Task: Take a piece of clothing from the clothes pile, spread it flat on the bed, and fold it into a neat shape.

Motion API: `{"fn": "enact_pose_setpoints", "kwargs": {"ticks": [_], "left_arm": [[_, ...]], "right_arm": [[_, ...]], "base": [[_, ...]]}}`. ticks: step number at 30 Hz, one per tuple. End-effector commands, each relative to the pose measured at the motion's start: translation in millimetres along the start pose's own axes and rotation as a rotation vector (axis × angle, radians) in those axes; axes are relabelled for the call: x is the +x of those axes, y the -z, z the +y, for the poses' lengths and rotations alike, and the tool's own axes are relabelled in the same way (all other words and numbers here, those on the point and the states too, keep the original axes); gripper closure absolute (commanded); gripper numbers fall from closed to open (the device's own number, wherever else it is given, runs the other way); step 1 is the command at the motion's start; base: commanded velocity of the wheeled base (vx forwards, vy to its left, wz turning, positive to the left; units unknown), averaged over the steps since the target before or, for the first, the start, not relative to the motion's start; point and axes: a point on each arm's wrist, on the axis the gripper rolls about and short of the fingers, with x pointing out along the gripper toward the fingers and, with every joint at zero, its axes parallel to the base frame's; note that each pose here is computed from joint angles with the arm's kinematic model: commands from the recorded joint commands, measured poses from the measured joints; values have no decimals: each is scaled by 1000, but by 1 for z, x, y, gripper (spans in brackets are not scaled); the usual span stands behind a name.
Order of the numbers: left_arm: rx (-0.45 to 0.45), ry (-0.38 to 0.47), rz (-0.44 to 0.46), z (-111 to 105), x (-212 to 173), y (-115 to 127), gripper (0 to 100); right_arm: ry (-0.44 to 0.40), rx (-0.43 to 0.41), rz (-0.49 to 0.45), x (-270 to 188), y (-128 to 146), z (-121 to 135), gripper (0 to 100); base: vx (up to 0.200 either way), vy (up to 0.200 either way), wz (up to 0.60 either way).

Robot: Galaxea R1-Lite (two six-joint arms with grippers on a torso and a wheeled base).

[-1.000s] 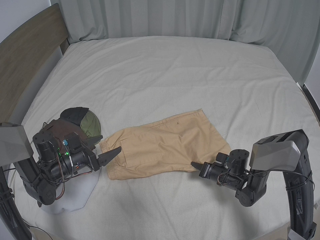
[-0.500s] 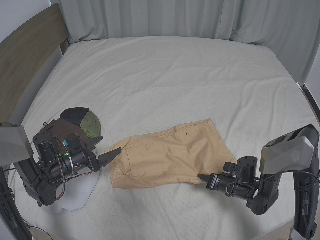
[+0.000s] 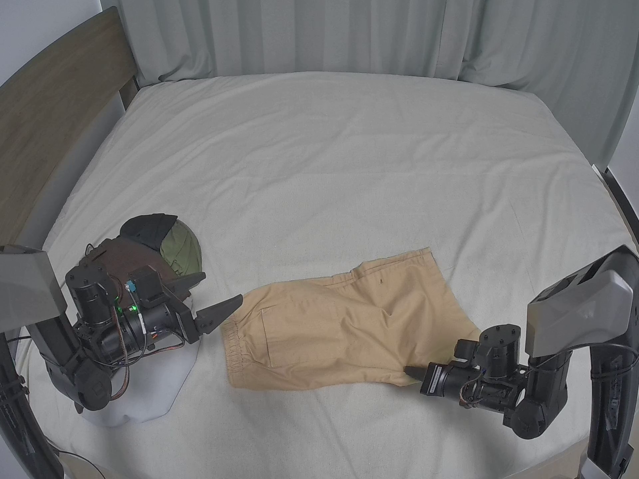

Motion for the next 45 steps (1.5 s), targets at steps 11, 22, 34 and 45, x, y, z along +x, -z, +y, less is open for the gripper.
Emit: {"fn": "enact_pose_setpoints", "kwargs": {"ticks": [11, 22, 34, 45], "left_arm": [[-6, 0, 8, -1, -1, 2, 0], [-5, 0, 9, -1, -1, 2, 0], [-9, 2, 18, -1, -2, 4, 0], [-17, 6, 34, -1, -1, 9, 0]], "right_arm": [[7, -13, 88, -12, 19, 5, 0], [-120, -88, 114, -48, 26, 47, 0], [-260, -115, -29, -70, -3, 75, 0], [-364, -275, -172, -62, -47, 74, 0]], "base": [[0, 0, 0], [0, 0, 0], [0, 0, 0], [0, 0, 0]]}}
